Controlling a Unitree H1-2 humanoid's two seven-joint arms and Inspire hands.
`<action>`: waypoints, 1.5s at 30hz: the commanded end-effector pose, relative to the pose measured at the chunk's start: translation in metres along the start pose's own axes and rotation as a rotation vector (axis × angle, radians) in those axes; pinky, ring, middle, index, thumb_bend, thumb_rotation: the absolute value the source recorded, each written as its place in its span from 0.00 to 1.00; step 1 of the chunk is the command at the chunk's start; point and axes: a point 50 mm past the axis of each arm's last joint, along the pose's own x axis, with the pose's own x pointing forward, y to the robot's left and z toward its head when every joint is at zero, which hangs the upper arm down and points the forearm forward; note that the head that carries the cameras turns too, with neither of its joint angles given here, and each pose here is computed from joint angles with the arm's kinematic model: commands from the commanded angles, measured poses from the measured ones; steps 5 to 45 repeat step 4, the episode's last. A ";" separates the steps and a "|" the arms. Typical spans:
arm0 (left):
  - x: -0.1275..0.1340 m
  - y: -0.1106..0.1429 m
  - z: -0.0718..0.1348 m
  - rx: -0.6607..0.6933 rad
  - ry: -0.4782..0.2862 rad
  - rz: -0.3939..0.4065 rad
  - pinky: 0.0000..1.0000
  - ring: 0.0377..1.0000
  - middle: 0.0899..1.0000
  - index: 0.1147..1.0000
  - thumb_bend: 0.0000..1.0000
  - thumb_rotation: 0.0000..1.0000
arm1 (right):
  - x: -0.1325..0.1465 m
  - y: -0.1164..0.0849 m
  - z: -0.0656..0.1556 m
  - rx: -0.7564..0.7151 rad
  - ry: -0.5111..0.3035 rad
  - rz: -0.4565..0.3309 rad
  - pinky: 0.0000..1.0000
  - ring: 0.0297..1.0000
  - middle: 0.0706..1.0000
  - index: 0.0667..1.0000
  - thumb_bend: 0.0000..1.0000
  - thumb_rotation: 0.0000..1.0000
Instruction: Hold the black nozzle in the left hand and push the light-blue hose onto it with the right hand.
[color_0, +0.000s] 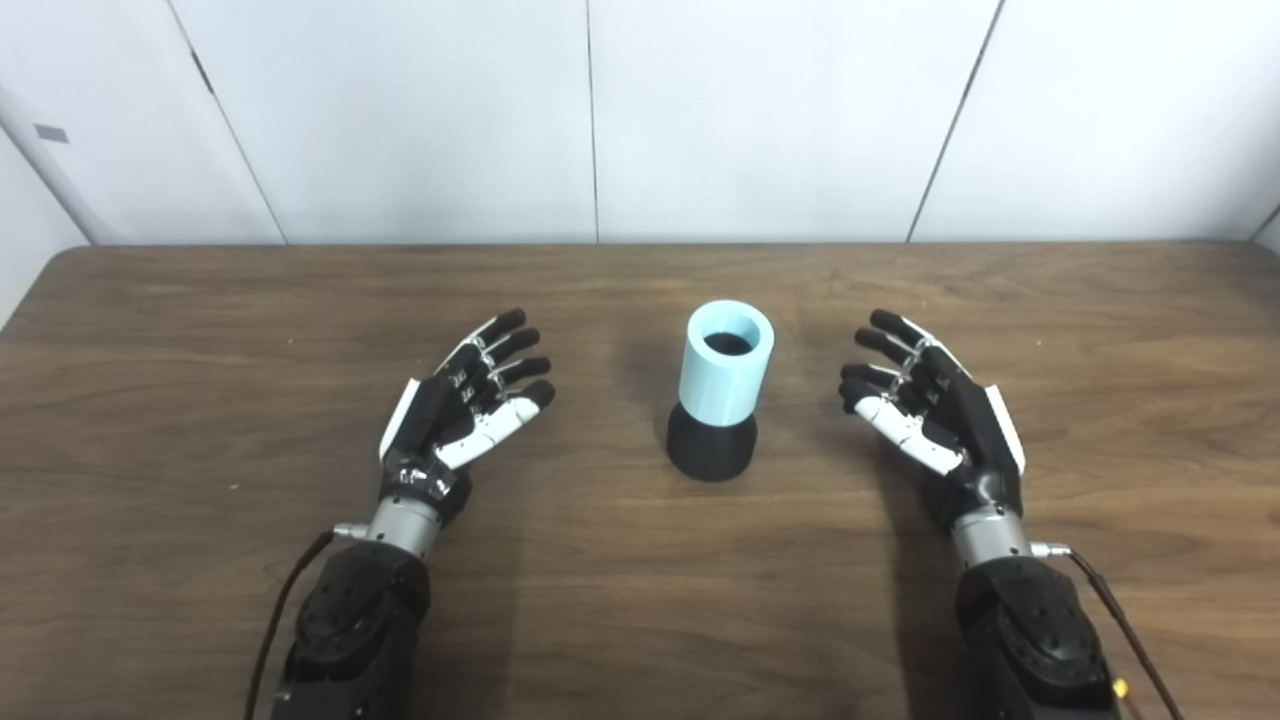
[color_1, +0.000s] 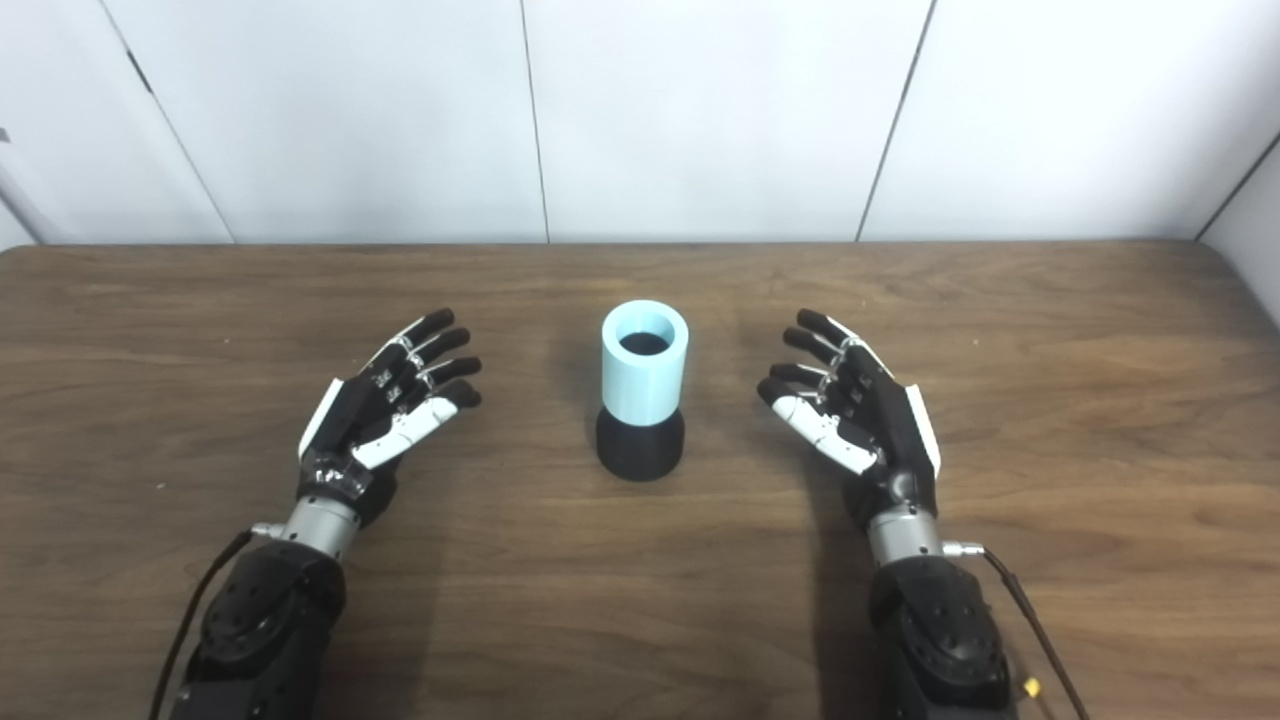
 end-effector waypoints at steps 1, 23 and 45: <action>0.001 -0.002 0.010 -0.023 -0.033 -0.027 0.59 0.70 0.78 0.78 0.78 0.12 | 0.005 0.001 0.016 -0.017 -0.109 0.018 0.47 0.60 0.70 0.72 0.53 0.24; -0.003 -0.003 0.008 -0.040 -0.027 -0.032 0.55 0.68 0.76 0.77 0.77 0.09 | 0.003 -0.002 0.015 -0.037 -0.122 0.023 0.47 0.61 0.69 0.71 0.58 0.28; -0.003 -0.003 0.008 -0.040 -0.027 -0.032 0.55 0.68 0.76 0.77 0.77 0.09 | 0.003 -0.002 0.015 -0.037 -0.122 0.023 0.47 0.61 0.69 0.71 0.58 0.28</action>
